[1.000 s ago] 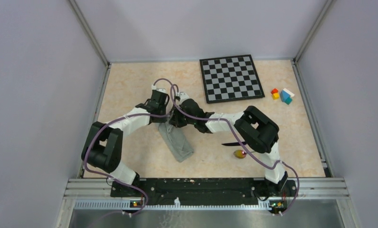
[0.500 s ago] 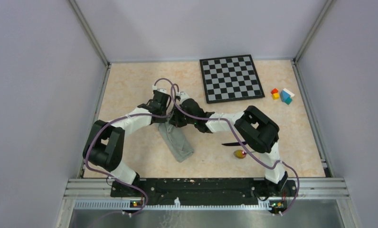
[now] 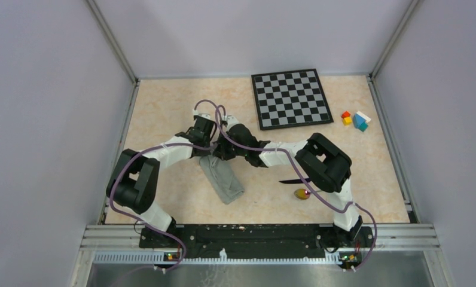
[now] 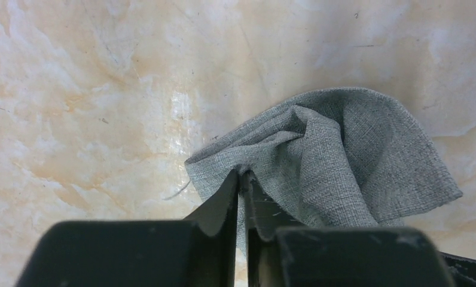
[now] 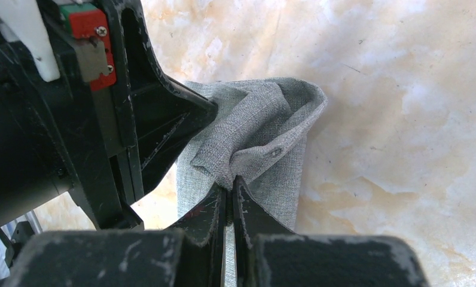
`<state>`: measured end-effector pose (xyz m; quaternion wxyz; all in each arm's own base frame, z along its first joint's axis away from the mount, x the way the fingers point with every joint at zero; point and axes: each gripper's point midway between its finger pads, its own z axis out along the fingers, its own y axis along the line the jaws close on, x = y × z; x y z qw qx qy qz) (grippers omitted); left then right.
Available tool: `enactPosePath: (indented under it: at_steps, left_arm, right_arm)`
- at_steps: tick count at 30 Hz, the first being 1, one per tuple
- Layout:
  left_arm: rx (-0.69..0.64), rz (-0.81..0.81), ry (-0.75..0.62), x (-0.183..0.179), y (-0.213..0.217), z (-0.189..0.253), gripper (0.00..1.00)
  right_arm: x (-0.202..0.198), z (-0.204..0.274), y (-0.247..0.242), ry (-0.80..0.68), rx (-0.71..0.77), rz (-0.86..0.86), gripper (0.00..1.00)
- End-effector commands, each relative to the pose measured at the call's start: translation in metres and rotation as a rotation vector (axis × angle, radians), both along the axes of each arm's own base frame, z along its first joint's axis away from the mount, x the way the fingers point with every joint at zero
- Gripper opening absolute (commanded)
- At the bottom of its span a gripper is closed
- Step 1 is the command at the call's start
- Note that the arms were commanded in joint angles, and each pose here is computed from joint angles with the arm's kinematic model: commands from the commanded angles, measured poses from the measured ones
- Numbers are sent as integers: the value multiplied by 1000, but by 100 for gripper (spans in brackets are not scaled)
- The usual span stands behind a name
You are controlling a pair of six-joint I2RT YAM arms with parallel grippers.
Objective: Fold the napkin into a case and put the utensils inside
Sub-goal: Grasp the top corner of the smaller rectangle folded napkin from the folded napkin.
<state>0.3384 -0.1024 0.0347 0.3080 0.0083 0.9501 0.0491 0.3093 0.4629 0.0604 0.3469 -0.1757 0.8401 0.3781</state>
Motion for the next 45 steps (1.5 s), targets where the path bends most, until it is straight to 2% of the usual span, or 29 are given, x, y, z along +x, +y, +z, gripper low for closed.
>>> enactPosePath:
  at_steps: [1, 3, 12, 19, 25, 32, 38, 45]
  left_arm:
    - [-1, -25, -47, 4, -6, 10, 4]
    - [-30, -24, -70, 5, -10, 18, 0]
    - [-198, -14, -185, 1, -17, 42, 0]
    - [-246, 20, -147, -10, -11, 31, 0]
    - [-323, 65, -145, -9, 3, 30, 0]
    - [-361, 83, -139, -16, 8, 25, 0]
    - [-370, 79, -138, -16, 9, 25, 0]
    - [-381, 80, -143, -16, 8, 28, 0]
  right_arm:
    - [0, 35, 13, -77, 67, 53, 0]
    - [-1, 33, 16, -83, 54, 76, 0]
    - [-20, 16, 41, -66, 12, 207, 0]
    - [-19, -15, 53, 26, 4, 220, 0]
    - [-34, 9, 40, 34, 87, 271, 11]
    - [-29, 42, 24, 12, 133, 244, 38]
    - [-17, 48, 13, -26, 111, 218, 54]
    - [-3, 44, 27, -55, 75, 243, 55]
